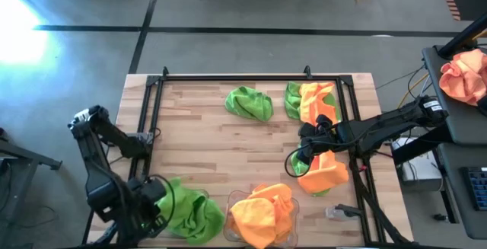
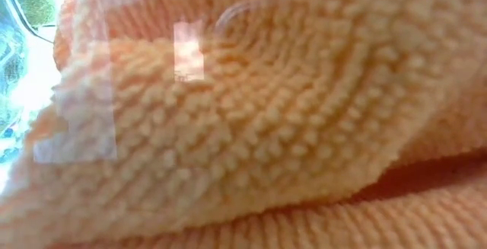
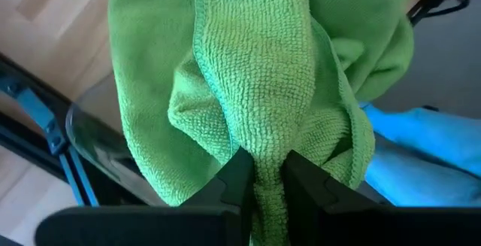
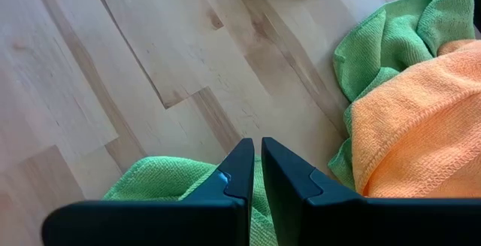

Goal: Sort microfiber towel by color & place in baskets
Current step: Put the green towel into the left transparent bin

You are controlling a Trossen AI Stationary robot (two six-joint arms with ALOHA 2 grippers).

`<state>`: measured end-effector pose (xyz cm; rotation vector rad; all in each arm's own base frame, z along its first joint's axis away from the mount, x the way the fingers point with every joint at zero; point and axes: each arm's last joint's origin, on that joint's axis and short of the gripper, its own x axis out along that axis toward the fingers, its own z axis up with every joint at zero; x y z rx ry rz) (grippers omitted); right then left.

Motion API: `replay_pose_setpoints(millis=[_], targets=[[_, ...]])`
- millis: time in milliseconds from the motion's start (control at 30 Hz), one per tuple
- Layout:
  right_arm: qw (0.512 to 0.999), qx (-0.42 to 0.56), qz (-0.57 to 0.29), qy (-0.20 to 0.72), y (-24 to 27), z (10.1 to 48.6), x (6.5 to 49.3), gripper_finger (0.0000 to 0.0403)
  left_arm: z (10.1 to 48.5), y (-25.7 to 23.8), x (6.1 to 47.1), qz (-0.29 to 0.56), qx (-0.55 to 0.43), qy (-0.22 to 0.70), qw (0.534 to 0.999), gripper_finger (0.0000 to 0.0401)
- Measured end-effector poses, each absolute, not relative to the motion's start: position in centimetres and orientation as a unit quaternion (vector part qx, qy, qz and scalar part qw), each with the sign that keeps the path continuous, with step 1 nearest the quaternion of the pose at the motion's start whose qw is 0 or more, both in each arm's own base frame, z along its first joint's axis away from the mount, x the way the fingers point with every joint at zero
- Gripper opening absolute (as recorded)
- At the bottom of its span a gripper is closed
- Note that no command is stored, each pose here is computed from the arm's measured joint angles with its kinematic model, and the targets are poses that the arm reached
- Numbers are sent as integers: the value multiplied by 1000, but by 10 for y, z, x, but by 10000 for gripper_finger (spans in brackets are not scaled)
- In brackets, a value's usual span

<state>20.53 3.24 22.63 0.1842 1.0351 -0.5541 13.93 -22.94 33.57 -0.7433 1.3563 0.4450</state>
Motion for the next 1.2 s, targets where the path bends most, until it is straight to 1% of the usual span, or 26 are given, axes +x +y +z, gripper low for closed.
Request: replay_pose_setpoints(millis=[100,200,367,500,600,767,933,1033,1200], targets=[[829,87,-261,488,32,226,205,22,332,-236,134,206,-330,610,690,34],[829,87,-261,487,32,226,205,22,326,-243,132,211,-314,607,698,34],[831,89,-260,483,33,227,206,22,314,-251,135,229,-295,601,707,34],[833,91,-259,480,33,227,207,22,309,-256,138,227,-280,605,710,38],[834,91,-259,479,33,227,207,22,309,-257,139,222,-282,605,711,56],[834,92,-259,479,33,227,207,22,312,-256,138,214,-290,603,712,101],[834,91,-258,479,33,227,207,22,313,-255,139,199,-276,607,718,142],[834,91,-258,479,33,227,207,22,314,-253,141,179,-256,612,727,156],[835,83,-254,481,33,227,207,22,322,-248,152,153,-226,601,751,160]])
